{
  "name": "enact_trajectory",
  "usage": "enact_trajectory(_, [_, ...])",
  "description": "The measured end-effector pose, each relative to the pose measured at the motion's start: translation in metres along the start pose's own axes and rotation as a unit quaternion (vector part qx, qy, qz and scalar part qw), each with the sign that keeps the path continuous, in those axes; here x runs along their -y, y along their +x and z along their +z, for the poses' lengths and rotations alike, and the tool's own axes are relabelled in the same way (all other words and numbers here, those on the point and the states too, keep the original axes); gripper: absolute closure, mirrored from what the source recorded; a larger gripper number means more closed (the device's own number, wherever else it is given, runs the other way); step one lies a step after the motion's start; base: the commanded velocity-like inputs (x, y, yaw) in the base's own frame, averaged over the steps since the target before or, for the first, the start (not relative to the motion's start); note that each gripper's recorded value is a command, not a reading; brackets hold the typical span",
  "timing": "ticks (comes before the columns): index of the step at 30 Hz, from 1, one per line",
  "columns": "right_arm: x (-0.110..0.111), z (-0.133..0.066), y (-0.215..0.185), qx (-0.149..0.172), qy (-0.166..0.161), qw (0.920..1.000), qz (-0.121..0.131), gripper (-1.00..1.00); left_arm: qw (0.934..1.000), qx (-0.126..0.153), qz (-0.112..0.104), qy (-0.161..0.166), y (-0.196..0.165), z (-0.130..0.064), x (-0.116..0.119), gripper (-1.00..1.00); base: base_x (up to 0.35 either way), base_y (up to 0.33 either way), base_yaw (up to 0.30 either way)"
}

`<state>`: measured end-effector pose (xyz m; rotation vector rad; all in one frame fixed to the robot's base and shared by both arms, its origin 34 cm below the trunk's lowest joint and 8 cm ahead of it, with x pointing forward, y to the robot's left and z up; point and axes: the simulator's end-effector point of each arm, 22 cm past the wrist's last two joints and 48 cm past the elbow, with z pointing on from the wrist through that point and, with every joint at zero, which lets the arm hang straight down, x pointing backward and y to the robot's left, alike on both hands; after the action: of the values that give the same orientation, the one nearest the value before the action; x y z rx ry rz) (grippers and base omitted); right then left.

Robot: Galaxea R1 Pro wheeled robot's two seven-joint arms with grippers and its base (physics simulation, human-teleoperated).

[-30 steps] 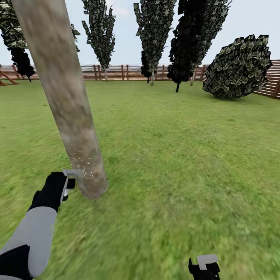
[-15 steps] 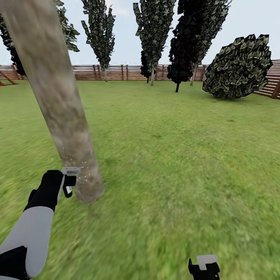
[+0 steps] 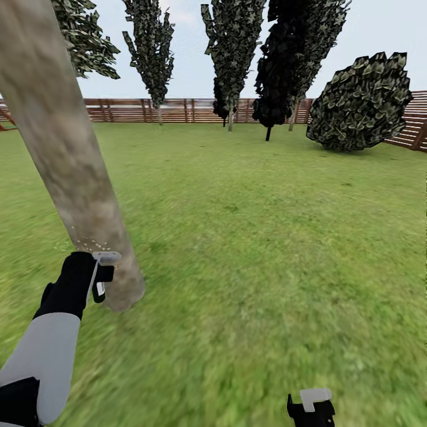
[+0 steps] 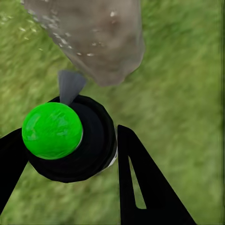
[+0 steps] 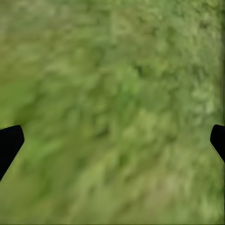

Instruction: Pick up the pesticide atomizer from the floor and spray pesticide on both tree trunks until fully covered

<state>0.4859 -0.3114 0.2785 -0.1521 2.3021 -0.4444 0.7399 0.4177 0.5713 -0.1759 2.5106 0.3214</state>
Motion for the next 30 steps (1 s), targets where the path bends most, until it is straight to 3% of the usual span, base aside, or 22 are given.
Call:
enact_trajectory(5, [-0.0001, 0.0000, -0.0003, 0.000, 0.000, 1.0000, 0.000, -1.00, 1.0000, 0.001, 0.001, -0.004, -0.0019, -0.0015, -0.0038, 1.00, 0.044, -0.278, 0.112])
enact_trajectory(19, [-0.0001, 0.0000, -0.0005, 0.001, 0.000, 1.0000, 0.000, -1.00, 1.0000, -0.001, 0.000, -0.009, 0.0010, -0.0005, -0.0080, 1.00, 0.059, -0.271, 0.268])
enact_trajectory(30, [0.0002, 0.0001, -0.0008, 0.001, 0.000, 1.0000, 0.000, -1.00, 0.9999, -0.004, 0.004, -0.010, 0.0053, 0.0011, -0.0067, 1.00, 0.195, -0.228, 0.026])
